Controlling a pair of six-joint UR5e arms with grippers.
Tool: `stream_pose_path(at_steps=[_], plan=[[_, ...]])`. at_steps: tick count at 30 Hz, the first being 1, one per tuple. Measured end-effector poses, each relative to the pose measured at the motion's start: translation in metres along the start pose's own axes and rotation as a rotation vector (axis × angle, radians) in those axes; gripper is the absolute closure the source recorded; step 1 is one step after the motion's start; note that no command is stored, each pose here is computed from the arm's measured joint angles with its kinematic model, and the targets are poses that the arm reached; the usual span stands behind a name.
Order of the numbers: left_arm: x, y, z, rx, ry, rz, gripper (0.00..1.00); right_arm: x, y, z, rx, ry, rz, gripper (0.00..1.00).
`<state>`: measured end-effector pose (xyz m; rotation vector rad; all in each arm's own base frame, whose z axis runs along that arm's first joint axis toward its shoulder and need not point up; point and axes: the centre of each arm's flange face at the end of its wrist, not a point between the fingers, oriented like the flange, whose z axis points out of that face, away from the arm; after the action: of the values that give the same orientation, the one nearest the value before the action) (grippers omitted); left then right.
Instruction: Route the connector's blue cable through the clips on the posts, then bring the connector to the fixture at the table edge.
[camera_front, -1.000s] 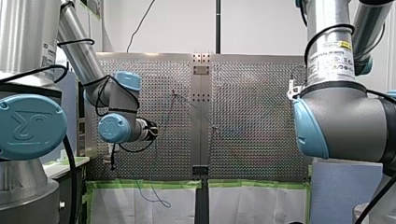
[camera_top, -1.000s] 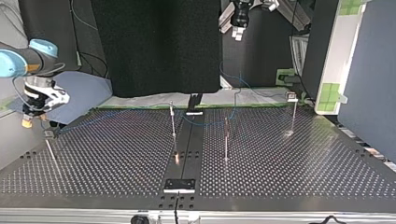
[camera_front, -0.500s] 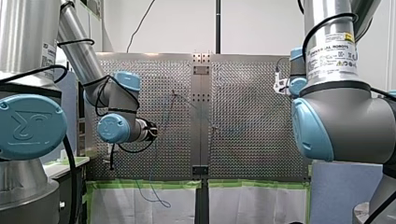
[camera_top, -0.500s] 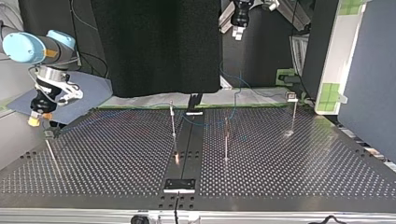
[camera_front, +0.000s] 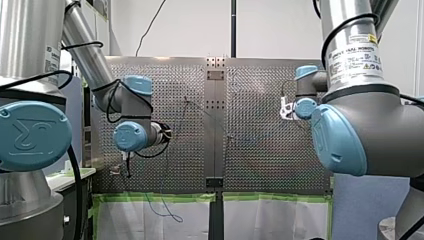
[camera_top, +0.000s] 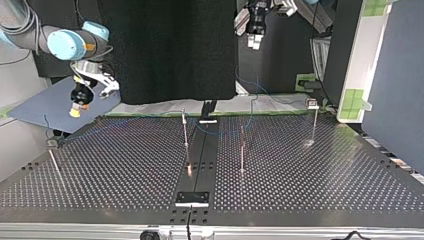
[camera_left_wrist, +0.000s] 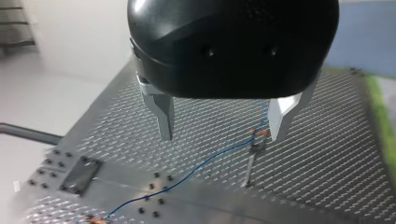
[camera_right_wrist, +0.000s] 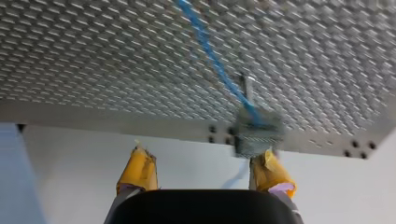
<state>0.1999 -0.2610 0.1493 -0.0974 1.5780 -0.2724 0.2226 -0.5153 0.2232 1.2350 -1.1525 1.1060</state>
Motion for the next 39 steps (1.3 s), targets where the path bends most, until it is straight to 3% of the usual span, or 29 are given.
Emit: stream_pose_path(at_steps=[9,14,20,28,34,39], plan=[[-0.008,0.001,0.009,-0.069,-0.065,0.021,0.00,-0.027,-0.043,-0.004,0.000,-0.006,-0.001,0.00],[-0.008,0.004,0.009,-0.091,-0.068,0.014,0.00,-0.043,-0.067,-0.009,0.003,-0.027,-0.007,0.00],[-0.007,0.008,0.008,-0.115,-0.056,0.021,0.00,-0.064,-0.093,-0.019,0.006,-0.058,-0.028,0.00],[-0.007,0.012,0.007,-0.146,-0.047,0.036,0.00,-0.082,-0.120,-0.040,0.009,-0.089,-0.052,0.00],[-0.007,0.013,0.008,-0.148,-0.047,0.037,0.00,-0.081,-0.140,-0.059,0.009,-0.082,-0.058,0.00],[-0.007,0.013,0.009,-0.150,-0.047,0.039,0.00,-0.078,-0.157,-0.077,0.015,-0.076,-0.052,0.00]])
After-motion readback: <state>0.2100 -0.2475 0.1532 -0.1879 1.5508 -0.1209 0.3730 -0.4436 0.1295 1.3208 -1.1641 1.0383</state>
